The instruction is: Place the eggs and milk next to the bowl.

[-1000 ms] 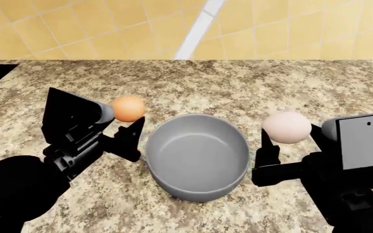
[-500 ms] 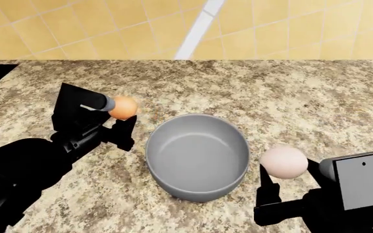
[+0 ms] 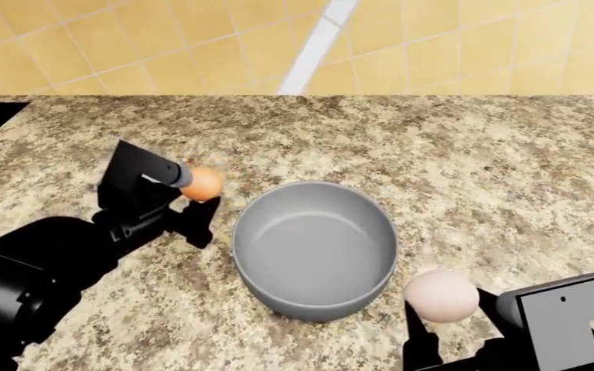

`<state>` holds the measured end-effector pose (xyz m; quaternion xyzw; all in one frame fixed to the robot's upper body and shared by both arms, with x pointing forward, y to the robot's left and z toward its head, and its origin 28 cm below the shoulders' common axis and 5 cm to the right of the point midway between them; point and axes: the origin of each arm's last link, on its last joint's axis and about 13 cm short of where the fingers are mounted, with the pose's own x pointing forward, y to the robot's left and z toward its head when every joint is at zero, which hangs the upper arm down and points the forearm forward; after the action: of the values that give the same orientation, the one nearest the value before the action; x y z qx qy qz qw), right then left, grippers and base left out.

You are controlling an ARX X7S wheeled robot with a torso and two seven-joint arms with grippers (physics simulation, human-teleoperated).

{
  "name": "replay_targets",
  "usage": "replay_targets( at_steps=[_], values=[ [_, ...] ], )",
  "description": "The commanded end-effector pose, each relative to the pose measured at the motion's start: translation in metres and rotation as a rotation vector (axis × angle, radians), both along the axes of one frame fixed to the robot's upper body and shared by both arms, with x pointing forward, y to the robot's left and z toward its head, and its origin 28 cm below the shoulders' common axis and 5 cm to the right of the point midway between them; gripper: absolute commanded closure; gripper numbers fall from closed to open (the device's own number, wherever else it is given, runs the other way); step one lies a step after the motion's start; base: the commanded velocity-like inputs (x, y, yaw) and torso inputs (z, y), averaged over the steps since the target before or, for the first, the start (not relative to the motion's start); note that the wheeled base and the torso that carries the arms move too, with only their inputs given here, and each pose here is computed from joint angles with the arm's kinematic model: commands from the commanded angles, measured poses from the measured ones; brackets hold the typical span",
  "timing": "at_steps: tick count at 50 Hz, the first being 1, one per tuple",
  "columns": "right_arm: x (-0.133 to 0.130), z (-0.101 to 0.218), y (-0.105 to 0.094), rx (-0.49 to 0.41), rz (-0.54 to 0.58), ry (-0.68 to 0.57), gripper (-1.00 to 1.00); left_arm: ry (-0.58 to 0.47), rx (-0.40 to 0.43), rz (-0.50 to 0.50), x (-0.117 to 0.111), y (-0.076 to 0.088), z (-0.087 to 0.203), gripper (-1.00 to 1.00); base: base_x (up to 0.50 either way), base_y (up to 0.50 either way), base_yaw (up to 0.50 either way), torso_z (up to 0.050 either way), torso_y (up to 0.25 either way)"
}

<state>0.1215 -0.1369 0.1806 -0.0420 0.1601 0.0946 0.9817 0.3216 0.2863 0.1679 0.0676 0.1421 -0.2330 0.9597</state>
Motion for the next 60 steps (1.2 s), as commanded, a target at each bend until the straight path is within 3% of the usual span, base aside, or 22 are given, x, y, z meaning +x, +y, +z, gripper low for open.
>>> replay_targets(
  at_steps=[1,60],
  values=[
    [0.002,-0.004,0.000,-0.008,0.030,0.009,1.00,0.005,0.004,-0.018,-0.001,0.000,-0.003,1.00,0.00,0.00,0.00,0.000,0.000],
    [0.016,-0.016,0.002,-0.014,0.079,0.093,1.00,0.014,0.012,-0.036,-0.004,-0.003,-0.008,1.00,0.00,0.00,0.00,0.000,0.000]
  ],
)
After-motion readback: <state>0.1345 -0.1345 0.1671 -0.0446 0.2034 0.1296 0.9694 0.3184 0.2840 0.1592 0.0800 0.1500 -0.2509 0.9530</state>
